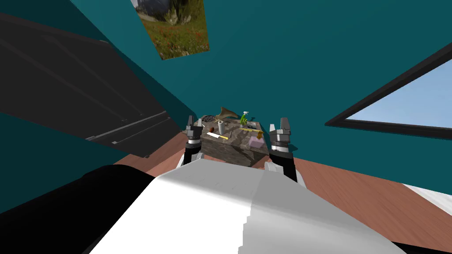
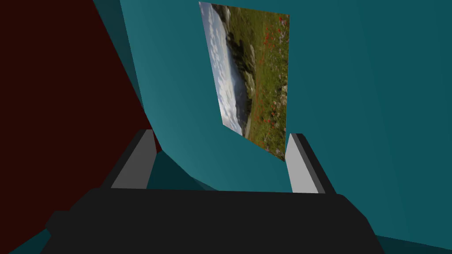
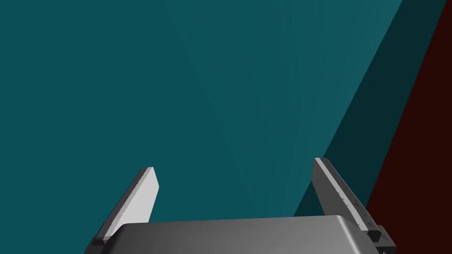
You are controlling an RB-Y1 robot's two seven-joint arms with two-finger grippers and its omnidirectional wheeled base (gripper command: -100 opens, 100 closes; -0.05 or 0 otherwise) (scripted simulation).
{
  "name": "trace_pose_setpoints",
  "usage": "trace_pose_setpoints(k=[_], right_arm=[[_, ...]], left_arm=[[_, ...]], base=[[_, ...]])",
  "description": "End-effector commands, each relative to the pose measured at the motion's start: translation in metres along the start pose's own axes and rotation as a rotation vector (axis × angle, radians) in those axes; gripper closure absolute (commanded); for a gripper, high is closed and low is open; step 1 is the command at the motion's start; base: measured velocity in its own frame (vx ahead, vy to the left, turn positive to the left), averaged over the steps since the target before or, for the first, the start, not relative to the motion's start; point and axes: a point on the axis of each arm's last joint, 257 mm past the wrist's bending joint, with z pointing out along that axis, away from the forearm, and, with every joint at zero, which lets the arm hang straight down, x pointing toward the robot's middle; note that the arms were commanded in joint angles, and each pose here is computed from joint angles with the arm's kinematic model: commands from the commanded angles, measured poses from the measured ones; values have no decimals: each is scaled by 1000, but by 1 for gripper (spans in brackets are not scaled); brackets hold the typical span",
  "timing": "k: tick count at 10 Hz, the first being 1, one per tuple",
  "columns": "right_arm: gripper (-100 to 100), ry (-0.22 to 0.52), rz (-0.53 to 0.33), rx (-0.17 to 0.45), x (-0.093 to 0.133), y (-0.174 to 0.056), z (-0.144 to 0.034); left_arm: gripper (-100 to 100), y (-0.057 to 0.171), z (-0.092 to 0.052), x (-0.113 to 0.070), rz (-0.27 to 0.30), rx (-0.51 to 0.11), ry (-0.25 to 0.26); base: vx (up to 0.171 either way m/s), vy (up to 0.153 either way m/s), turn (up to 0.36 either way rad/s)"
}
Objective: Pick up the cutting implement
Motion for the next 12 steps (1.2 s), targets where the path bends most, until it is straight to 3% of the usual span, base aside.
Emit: trace_pose_setpoints(k=[1,6,12], right_arm=[[-100,37,-40,4,3,1,-1],[-100,126,-172,73,4,-9,-9],[-100,194,-285,223,-8,-40,-25]], left_arm=[[0,0,0,0,0,0,0],[0,0,0,0,0,0,0],[0,0,0,0,0,0,0]], base=[[-15,5,131],[-45,10,231],[-29,20,248]])
